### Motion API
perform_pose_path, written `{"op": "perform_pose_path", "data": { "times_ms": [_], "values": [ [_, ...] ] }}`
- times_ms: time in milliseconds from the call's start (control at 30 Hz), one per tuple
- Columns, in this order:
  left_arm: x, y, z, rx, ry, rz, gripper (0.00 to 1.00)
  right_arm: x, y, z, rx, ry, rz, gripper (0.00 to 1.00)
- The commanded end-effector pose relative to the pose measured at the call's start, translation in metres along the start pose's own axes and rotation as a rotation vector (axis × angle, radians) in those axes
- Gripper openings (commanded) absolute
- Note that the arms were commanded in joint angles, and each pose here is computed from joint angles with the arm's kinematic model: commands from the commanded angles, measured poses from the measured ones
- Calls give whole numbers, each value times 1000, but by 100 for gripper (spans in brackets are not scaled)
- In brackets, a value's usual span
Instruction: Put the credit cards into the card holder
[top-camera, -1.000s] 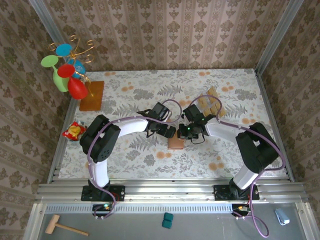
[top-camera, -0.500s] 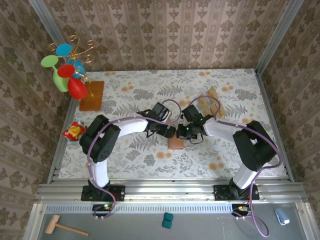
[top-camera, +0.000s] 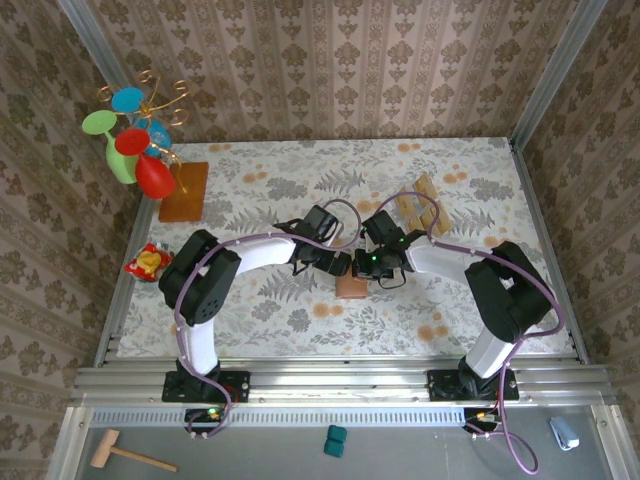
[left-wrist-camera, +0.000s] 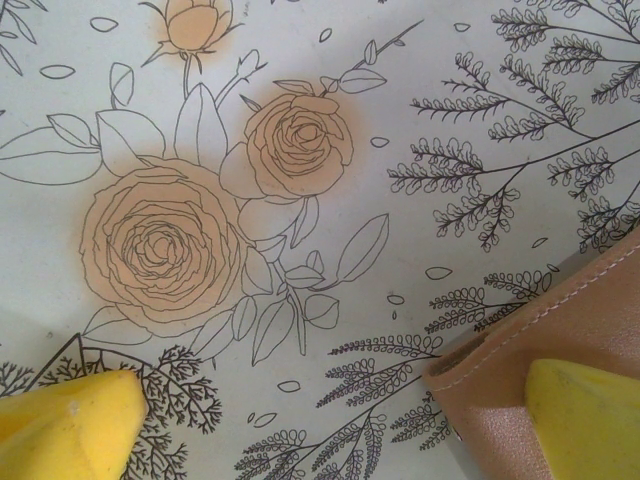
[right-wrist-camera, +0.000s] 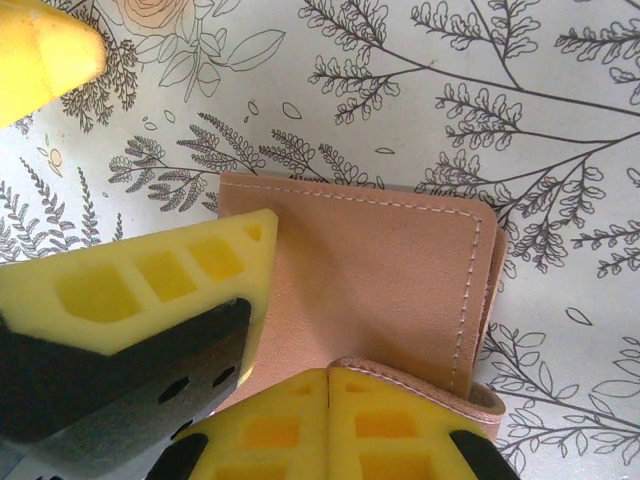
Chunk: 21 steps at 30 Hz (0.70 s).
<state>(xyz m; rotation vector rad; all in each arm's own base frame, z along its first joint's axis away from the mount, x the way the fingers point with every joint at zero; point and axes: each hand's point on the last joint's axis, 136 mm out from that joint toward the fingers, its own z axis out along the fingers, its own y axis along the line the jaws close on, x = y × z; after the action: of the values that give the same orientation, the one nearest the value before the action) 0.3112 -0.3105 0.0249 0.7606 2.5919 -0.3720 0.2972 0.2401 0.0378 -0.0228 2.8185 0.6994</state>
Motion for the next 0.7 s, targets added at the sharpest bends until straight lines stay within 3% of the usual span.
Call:
{"op": "perform_pose_path", "data": {
  "times_ms": [0, 667],
  "values": [
    [39, 6, 18, -7, 117, -25, 100, 8, -3, 11, 13, 27, 5, 0],
    [39, 7, 17, -10, 119, -26, 100, 39, -45, 26, 84, 64, 63, 0]
  ]
}}
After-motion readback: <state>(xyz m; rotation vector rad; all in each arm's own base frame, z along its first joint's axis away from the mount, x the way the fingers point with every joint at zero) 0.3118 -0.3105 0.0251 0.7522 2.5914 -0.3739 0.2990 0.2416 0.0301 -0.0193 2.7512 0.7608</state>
